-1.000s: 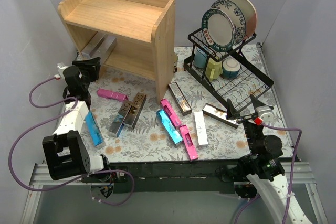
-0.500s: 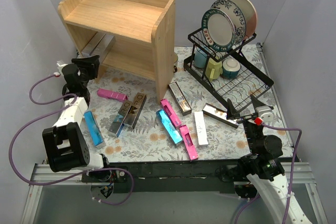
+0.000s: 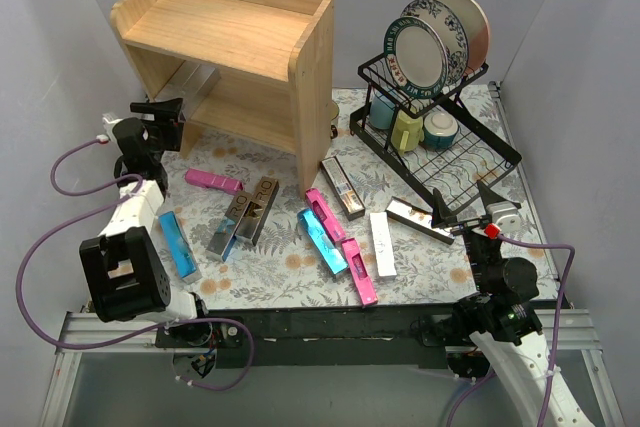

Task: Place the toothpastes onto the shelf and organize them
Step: Place the toothpaste on the shelf.

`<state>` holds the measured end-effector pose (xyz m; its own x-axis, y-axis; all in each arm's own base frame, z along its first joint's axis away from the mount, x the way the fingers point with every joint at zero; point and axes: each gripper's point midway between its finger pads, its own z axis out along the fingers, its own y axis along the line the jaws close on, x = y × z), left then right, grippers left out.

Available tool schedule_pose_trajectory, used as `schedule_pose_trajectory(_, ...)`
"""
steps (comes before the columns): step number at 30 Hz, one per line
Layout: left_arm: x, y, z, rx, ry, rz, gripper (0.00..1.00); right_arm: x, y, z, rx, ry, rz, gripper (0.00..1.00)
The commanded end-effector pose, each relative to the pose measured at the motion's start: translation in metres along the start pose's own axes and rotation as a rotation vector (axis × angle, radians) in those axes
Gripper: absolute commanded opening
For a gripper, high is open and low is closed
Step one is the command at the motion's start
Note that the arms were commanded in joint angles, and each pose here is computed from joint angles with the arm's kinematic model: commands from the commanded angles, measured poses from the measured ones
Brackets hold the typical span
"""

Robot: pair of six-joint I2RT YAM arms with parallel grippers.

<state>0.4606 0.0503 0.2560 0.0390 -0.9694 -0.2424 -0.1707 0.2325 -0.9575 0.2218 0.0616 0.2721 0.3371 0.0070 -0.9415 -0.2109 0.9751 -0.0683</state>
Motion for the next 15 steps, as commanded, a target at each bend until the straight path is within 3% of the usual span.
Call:
schedule_pose_trajectory(1,-0.01,-0.015,-0.009,0.025,-0.019,0.025,0.79,-0.028,-0.005,-0.003,0.017,-0.101,0.015,0.99)
schedule_pose_trajectory(5,-0.016,-0.021,-0.02,0.026,-0.028,0.038,0.88,-0.029,-0.005,-0.004,0.015,-0.102,0.016,0.99)
schedule_pose_trajectory(15,-0.021,-0.047,-0.037,0.038,-0.012,0.038,0.89,-0.03,-0.006,-0.004,0.021,-0.108,0.016,0.99)
